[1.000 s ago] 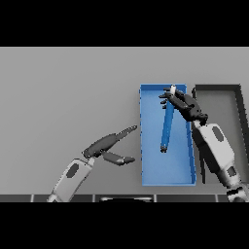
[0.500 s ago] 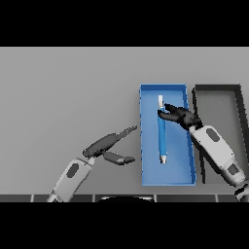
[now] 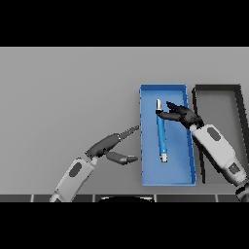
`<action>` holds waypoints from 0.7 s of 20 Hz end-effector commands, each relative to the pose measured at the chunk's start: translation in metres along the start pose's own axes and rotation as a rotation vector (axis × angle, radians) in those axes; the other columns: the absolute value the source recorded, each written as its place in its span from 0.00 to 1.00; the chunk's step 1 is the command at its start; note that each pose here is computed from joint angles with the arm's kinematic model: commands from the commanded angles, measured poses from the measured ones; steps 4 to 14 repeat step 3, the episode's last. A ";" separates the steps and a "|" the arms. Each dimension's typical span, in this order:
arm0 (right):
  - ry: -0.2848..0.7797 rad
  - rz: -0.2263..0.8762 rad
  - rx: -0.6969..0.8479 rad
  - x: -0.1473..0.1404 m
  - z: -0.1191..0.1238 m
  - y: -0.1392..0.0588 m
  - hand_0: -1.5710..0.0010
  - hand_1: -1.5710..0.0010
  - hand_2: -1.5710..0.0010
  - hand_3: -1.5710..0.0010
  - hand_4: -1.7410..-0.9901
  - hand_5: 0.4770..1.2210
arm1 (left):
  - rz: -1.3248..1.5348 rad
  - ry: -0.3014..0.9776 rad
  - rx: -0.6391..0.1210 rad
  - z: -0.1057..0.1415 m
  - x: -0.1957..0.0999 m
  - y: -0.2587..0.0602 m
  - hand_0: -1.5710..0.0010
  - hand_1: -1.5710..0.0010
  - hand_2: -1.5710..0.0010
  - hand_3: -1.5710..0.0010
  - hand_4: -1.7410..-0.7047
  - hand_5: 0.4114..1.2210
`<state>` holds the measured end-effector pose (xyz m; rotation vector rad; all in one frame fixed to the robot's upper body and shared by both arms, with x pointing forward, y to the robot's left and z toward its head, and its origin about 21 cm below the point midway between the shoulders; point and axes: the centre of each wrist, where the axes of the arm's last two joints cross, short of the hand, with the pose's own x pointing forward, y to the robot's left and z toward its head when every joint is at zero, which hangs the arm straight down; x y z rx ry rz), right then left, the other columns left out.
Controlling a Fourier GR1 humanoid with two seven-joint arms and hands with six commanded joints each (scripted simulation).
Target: Pick up the blue pipe and place it into the blue bin.
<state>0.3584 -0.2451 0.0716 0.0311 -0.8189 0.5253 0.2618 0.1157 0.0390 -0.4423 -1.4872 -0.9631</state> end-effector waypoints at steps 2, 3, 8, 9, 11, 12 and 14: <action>-0.011 -0.009 0.016 -0.005 -0.003 0.000 0.99 0.99 0.99 1.00 0.82 0.27 | -0.003 0.000 0.005 -0.002 -0.004 0.000 1.00 1.00 1.00 1.00 0.79 0.07; -0.012 -0.013 0.012 -0.005 -0.003 0.000 0.99 0.99 0.99 1.00 0.82 0.27 | -0.001 -0.013 0.002 -0.001 -0.006 -0.002 1.00 1.00 1.00 1.00 0.79 0.07; -0.012 -0.013 0.012 -0.005 -0.003 0.000 0.99 0.99 0.99 1.00 0.82 0.27 | -0.001 -0.013 0.002 -0.001 -0.006 -0.002 1.00 1.00 1.00 1.00 0.79 0.07; -0.012 -0.013 0.012 -0.005 -0.003 0.000 0.99 0.99 0.99 1.00 0.82 0.27 | -0.001 -0.013 0.002 -0.001 -0.006 -0.002 1.00 1.00 1.00 1.00 0.79 0.07; -0.012 -0.013 0.012 -0.005 -0.003 0.000 0.99 0.99 0.99 1.00 0.82 0.27 | -0.001 -0.013 0.002 -0.001 -0.006 -0.002 1.00 1.00 1.00 1.00 0.79 0.07; -0.012 -0.013 0.012 -0.005 -0.003 0.000 0.99 0.99 0.99 1.00 0.82 0.27 | -0.001 -0.013 0.002 -0.001 -0.006 -0.002 1.00 1.00 1.00 1.00 0.79 0.07; -0.012 -0.013 0.012 -0.005 -0.003 0.000 0.99 0.99 0.99 1.00 0.82 0.27 | -0.001 -0.013 0.002 -0.001 -0.006 -0.002 1.00 1.00 1.00 1.00 0.79 0.07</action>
